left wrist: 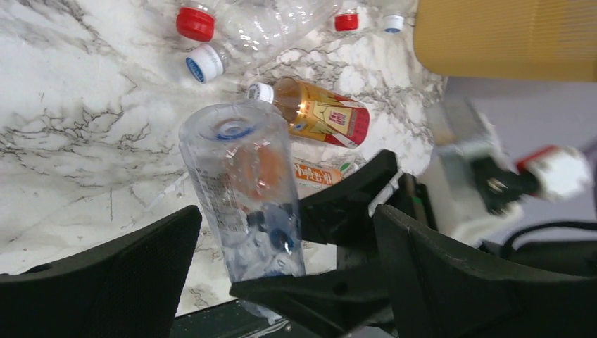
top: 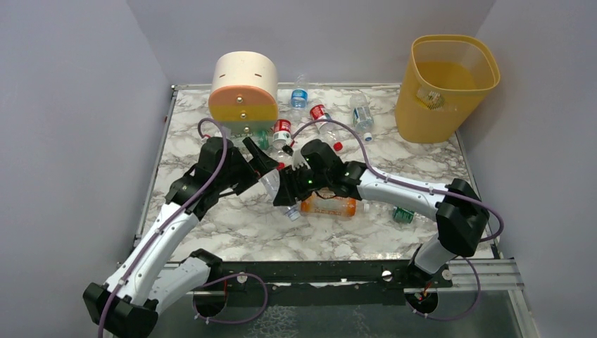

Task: Put the plastic bottles in the bin
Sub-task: Pick up the plastic bottle at the center of the board.

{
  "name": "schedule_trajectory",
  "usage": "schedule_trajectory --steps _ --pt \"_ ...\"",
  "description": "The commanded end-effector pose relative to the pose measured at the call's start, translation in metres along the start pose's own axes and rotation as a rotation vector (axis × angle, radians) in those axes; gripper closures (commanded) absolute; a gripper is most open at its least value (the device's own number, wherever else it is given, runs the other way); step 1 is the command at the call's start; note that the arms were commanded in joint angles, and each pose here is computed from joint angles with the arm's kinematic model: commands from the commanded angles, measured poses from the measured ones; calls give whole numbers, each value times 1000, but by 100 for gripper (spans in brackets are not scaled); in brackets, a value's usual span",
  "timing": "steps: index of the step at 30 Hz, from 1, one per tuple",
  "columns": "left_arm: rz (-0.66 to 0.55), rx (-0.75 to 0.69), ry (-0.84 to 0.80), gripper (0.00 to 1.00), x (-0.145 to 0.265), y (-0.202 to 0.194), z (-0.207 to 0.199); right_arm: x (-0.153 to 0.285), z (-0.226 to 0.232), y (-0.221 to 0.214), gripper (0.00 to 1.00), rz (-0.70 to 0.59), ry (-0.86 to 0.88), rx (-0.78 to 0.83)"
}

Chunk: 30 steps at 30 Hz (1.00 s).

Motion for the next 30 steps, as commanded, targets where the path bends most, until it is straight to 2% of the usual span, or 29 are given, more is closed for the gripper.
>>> schedule_trajectory --steps 1,19,30 --pt "-99 -85 -77 1 18 4 -1 4 -3 -11 59 11 -40 -16" --pt "-164 -195 -141 1 33 4 3 -18 -11 -7 60 73 -75 -25" --pt "-169 -210 -165 1 39 5 -1 -16 -5 6 60 52 -78 -14"
Point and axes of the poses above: each gripper's point midway between its finger pads, its own x axis back along the fingers, its own z axis along the line the jaws close on, y = z × x, the point moved 8 cm from there along x, back along the fingers, and after that the axes turned 2 degrees about x, right-handed, at the moved point
